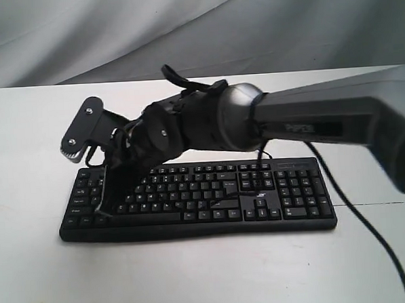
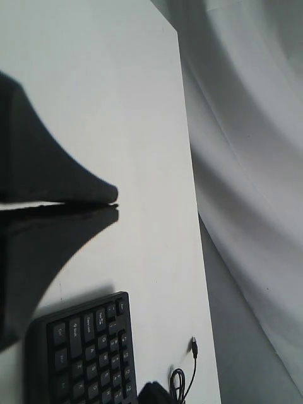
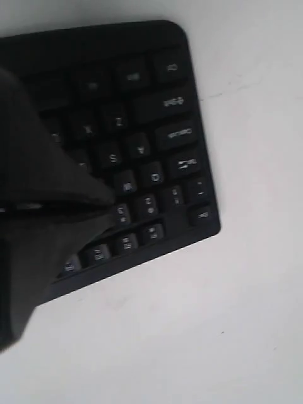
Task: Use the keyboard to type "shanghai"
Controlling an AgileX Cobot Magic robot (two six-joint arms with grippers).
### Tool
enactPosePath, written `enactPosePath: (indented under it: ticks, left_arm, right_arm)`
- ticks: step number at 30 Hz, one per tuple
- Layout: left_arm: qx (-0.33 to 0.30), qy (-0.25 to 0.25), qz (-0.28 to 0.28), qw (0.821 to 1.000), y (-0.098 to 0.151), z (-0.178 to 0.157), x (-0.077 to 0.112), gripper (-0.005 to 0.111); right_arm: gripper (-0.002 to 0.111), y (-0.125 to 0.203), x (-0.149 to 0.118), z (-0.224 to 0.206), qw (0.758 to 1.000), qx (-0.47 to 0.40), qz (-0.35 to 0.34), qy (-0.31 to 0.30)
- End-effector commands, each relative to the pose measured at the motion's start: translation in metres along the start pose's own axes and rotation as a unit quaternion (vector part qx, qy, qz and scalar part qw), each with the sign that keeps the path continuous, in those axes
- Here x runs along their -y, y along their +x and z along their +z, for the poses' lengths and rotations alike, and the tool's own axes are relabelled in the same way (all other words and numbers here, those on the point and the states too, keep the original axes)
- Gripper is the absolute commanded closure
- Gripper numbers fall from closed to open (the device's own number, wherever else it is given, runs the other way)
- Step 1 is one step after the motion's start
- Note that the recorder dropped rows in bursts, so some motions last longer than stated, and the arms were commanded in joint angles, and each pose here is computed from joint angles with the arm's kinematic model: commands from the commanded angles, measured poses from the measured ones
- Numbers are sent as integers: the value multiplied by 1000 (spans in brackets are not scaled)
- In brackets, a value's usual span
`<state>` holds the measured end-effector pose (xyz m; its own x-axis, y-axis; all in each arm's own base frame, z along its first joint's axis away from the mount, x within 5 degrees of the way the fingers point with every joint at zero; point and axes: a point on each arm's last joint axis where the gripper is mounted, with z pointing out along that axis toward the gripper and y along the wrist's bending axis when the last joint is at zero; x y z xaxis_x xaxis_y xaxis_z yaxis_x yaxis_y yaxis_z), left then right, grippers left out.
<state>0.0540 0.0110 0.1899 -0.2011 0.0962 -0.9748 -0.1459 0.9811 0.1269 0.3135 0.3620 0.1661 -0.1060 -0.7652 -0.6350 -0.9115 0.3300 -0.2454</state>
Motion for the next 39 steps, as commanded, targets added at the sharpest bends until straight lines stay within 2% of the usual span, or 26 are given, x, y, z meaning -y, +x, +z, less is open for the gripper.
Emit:
enactPosePath:
  ticks: [1, 5, 10, 18, 39]
  left_arm:
    - [5, 4, -2, 1000, 0, 0, 1, 107]
    - [5, 4, -2, 1000, 0, 0, 1, 107]
    - [5, 4, -2, 1000, 0, 0, 1, 107]
    - [5, 4, -2, 1000, 0, 0, 1, 107]
    - [5, 4, -2, 1000, 0, 0, 1, 107]
  right_arm:
    - [108, 21, 0, -28, 1000, -7, 7, 13]
    - [108, 42, -3, -41, 999, -15, 21, 20]
    - [108, 58, -10, -38, 999, -27, 35, 18]
    - [108, 62, -20, -22, 999, -23, 33, 18]
    - [108, 74, -22, -1, 998, -30, 46, 21]
